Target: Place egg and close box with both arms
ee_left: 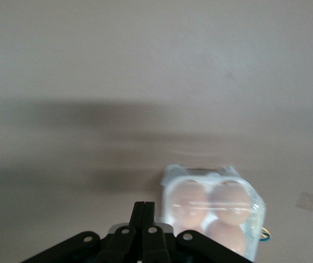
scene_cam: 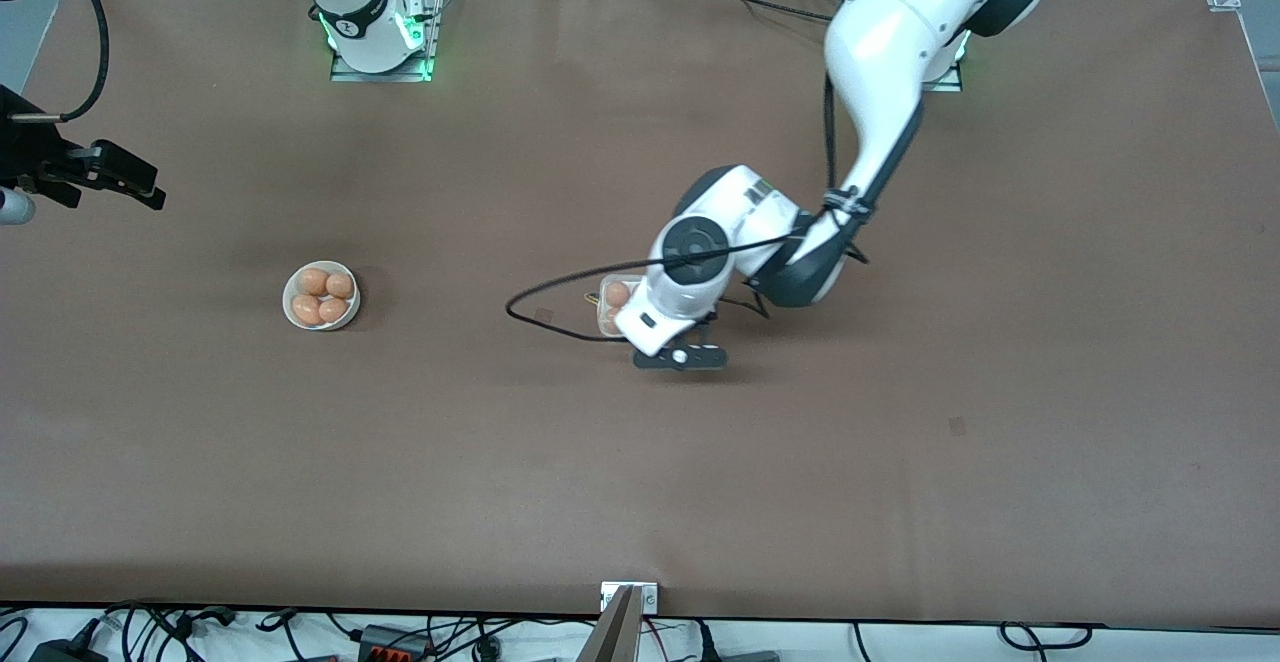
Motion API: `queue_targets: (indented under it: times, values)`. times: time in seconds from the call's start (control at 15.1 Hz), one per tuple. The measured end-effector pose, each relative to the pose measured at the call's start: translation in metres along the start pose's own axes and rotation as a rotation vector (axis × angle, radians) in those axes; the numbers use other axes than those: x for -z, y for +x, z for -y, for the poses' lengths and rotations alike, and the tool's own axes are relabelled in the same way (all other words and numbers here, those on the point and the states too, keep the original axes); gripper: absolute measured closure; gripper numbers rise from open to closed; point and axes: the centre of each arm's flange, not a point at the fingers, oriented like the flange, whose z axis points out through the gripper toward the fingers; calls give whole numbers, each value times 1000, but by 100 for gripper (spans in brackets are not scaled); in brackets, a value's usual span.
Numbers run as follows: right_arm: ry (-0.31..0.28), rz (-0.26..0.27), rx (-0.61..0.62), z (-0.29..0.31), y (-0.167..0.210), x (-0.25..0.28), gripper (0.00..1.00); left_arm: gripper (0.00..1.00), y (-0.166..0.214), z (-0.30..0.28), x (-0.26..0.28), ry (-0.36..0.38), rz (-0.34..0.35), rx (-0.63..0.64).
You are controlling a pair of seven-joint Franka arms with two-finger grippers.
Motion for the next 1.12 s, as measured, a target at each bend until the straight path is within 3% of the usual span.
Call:
queue_targets:
  times: [0.4,0.73,1.12]
  values:
    - [0,-1,0,0,0,0,0,99,23,68,111,21,-28,69]
    - [0,-3,0,0,0,1,0,99,40,160,181,33,-78,162]
    - [0,-4,0,0,0,1,0,99,21,253,271,62,-110,141]
